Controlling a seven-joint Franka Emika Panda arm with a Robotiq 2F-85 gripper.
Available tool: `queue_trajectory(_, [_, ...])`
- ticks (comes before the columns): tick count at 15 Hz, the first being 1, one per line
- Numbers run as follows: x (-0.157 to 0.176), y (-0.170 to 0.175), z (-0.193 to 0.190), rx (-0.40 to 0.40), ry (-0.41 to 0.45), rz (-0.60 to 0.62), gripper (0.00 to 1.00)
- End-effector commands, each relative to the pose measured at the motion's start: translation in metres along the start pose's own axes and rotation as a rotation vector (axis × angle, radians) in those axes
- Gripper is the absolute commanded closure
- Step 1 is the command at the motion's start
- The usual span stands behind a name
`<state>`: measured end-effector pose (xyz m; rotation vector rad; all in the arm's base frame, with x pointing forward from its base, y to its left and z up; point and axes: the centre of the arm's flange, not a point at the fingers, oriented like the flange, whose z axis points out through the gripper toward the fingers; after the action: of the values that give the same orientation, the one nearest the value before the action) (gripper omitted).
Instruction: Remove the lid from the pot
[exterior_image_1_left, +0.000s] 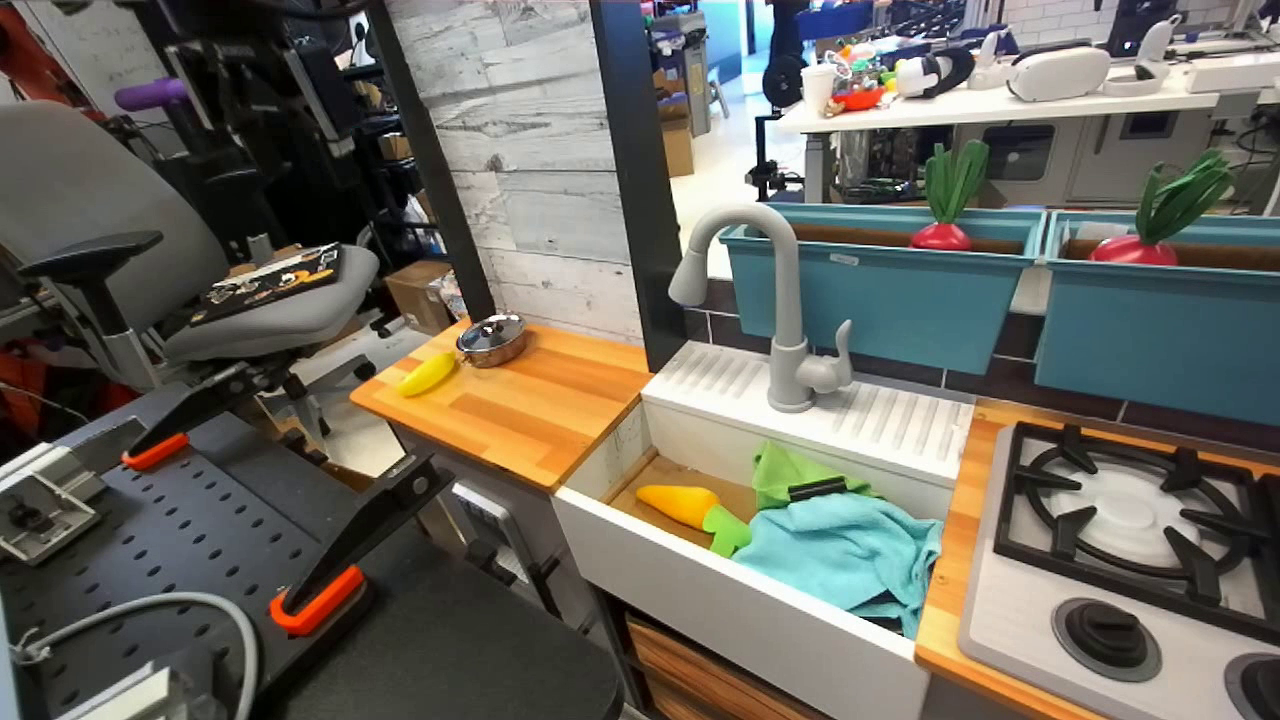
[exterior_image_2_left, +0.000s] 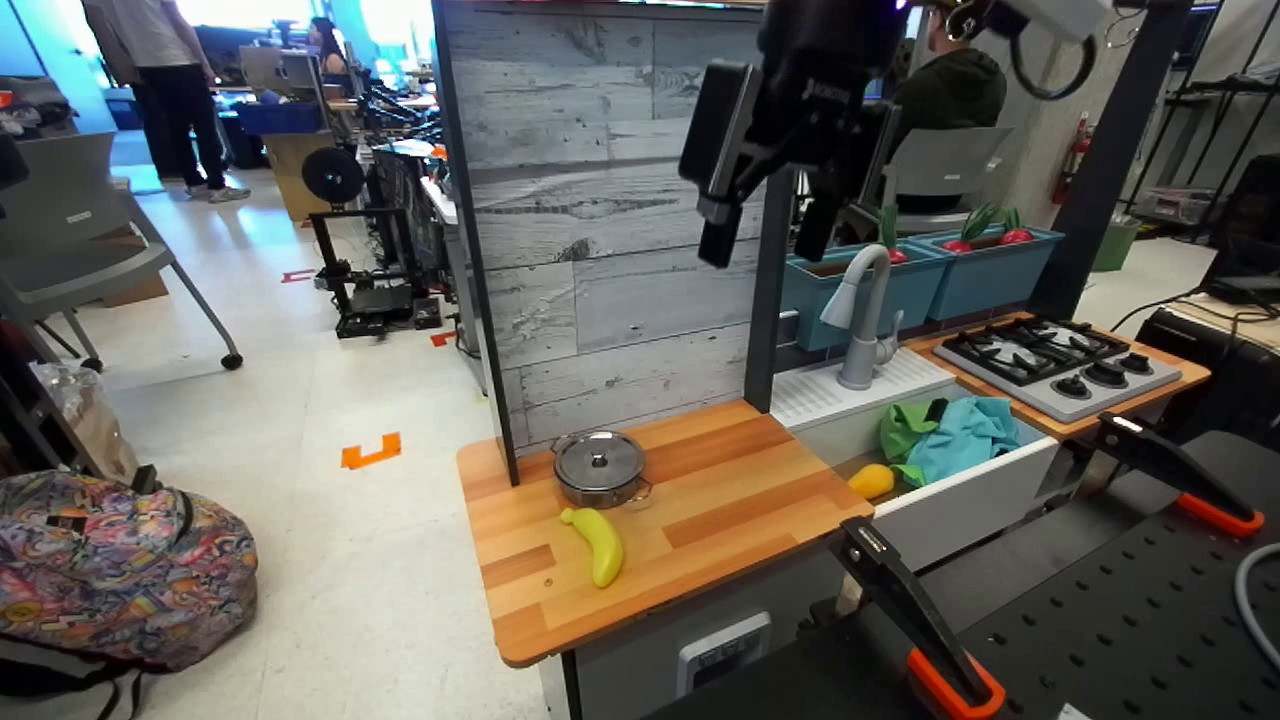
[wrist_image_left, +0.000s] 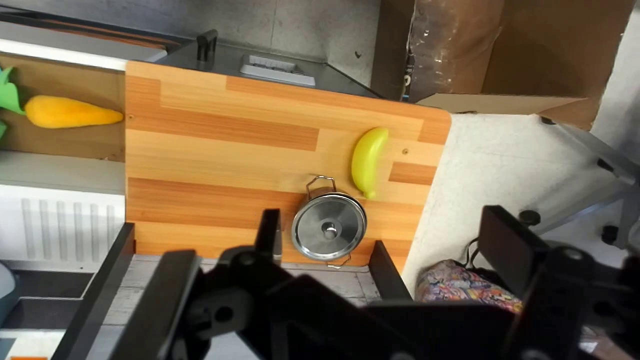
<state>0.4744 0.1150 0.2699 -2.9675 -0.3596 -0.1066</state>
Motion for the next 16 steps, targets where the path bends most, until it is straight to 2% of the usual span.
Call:
queue_trajectory(1, [0.04, 0.0, 0.044, 0.014, 0.008, 0.001, 0.0])
queue_trajectory(9, [0.099, 0.009, 0.121, -0.033, -0.06, 0.061, 0.0])
queue_trajectory(16, [0.135, 0.005, 0.178, -0.119, -0.081, 0.077, 0.0])
